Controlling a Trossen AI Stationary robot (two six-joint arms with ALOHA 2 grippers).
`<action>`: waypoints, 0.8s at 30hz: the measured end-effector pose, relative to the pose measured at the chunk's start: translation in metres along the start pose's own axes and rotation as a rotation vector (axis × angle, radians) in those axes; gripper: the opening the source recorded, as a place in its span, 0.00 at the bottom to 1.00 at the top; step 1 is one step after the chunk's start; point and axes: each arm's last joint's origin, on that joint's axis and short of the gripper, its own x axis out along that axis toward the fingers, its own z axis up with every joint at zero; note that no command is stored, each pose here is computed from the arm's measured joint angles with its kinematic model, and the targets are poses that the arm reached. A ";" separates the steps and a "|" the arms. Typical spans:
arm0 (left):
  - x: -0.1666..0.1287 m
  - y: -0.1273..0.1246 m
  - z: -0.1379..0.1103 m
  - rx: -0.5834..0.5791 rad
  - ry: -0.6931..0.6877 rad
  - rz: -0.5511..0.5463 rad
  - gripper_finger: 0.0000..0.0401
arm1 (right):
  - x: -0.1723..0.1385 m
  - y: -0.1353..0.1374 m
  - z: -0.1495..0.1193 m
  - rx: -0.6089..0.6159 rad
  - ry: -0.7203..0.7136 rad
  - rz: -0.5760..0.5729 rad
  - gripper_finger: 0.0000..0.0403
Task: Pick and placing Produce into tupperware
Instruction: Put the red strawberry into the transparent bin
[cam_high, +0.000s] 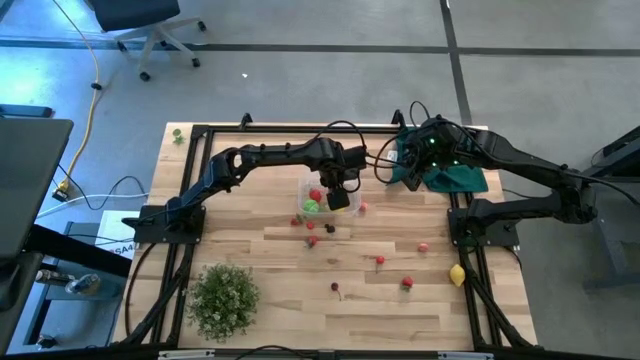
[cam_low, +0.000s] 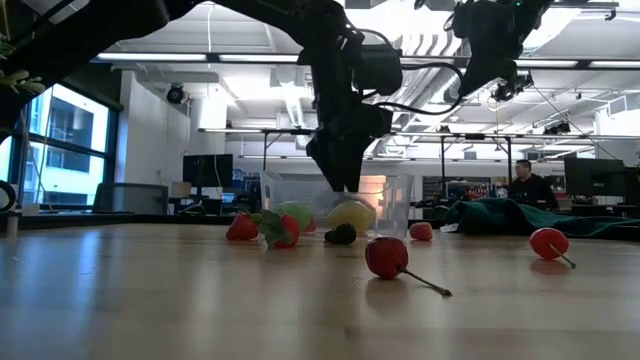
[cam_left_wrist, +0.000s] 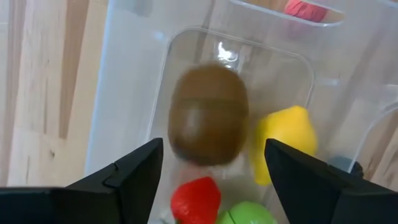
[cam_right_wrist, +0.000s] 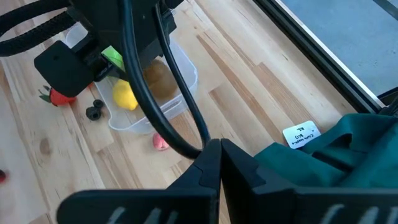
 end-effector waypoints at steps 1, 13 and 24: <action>0.000 0.000 0.000 0.001 0.000 -0.005 0.68 | 0.000 0.000 0.000 0.000 0.000 0.000 0.00; -0.013 -0.001 -0.002 0.000 -0.007 -0.018 0.64 | 0.000 0.000 0.000 0.000 0.000 0.000 0.00; -0.069 -0.002 -0.021 -0.035 -0.013 -0.015 0.56 | 0.000 0.000 0.000 0.000 0.001 -0.001 0.00</action>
